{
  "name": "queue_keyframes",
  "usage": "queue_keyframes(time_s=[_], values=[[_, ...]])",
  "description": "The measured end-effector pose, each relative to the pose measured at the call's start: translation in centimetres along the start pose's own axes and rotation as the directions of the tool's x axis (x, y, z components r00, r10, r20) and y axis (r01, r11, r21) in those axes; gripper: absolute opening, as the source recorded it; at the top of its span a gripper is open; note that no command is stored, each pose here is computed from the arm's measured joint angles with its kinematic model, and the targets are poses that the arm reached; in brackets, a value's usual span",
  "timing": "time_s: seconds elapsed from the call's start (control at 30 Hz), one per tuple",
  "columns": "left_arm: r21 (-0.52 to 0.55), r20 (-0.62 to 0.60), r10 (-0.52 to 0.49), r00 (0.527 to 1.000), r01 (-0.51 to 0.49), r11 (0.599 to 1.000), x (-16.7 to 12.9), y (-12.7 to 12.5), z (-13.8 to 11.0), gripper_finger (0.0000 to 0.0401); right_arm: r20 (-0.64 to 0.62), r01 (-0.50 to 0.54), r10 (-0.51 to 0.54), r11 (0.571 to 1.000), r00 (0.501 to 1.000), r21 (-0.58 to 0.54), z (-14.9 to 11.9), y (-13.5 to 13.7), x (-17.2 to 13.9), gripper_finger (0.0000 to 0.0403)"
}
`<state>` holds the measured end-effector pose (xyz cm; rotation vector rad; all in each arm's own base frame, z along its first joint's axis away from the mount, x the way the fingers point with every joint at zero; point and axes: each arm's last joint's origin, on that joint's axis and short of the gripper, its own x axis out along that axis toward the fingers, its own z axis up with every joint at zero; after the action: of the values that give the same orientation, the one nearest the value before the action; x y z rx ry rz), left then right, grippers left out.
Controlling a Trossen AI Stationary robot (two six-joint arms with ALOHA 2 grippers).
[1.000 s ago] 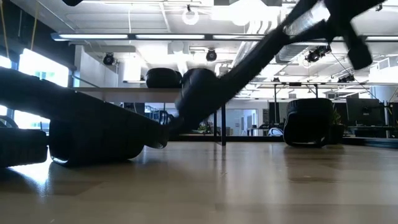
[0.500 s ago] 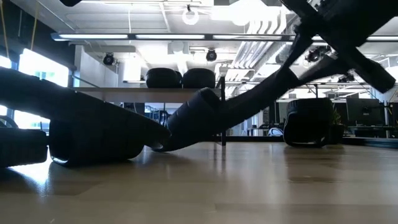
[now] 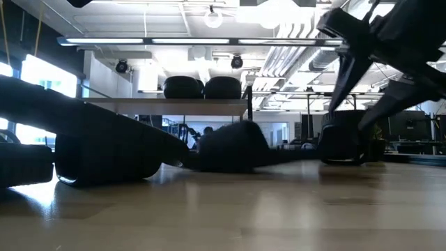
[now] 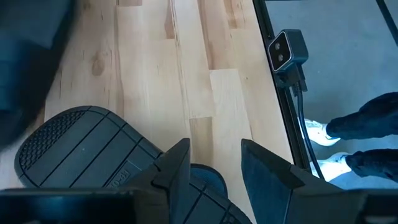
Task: Pick and place slides into the shelf
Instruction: Move the black slipper to the center of the table, then adjust the black slippers on the table
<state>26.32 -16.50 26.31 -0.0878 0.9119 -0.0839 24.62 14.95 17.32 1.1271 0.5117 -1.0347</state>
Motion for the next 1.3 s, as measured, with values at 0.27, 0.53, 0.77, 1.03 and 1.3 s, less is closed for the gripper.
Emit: queue_keyframes(time_s=[0.27, 0.53, 0.77, 1.03, 1.3], values=[[0.0, -0.001, 0.0, 1.0, 0.0, 1.0, 0.0, 0.0, 0.0, 0.0126, -0.095, 0.064, -0.074, 0.993, 0.993, -0.099, -0.3, -0.3, -0.1, 0.0199], [0.029, -0.032, 0.124, 0.992, -0.123, 0.992, -0.1, 0.7, -0.6, 0.0126, -0.057, 0.039, -0.061, 0.943, 0.996, -0.331, 0.0, 0.5, -0.8, 0.0199], [0.019, -0.104, 0.052, 0.993, -0.051, 0.999, 1.1, 1.1, -1.8, 0.0126, 0.089, 0.163, -0.138, 0.886, 0.986, -0.435, 1.8, 1.4, -2.5, 0.0153], [-0.069, -0.07, -0.066, 0.995, 0.061, 0.996, 3.8, 1.6, -4.2, 0.0126, 0.102, 0.245, -0.223, 0.858, 0.969, -0.451, 3.7, 1.9, -1.2, 0.0027], [-0.125, -0.144, -0.03, 0.989, 0.012, 0.992, 4.5, 2.4, -6.1, 0.0126, -0.007, 0.276, -0.32, 0.826, 0.947, -0.492, 6.4, 3.2, 1.3, 0.0003]])
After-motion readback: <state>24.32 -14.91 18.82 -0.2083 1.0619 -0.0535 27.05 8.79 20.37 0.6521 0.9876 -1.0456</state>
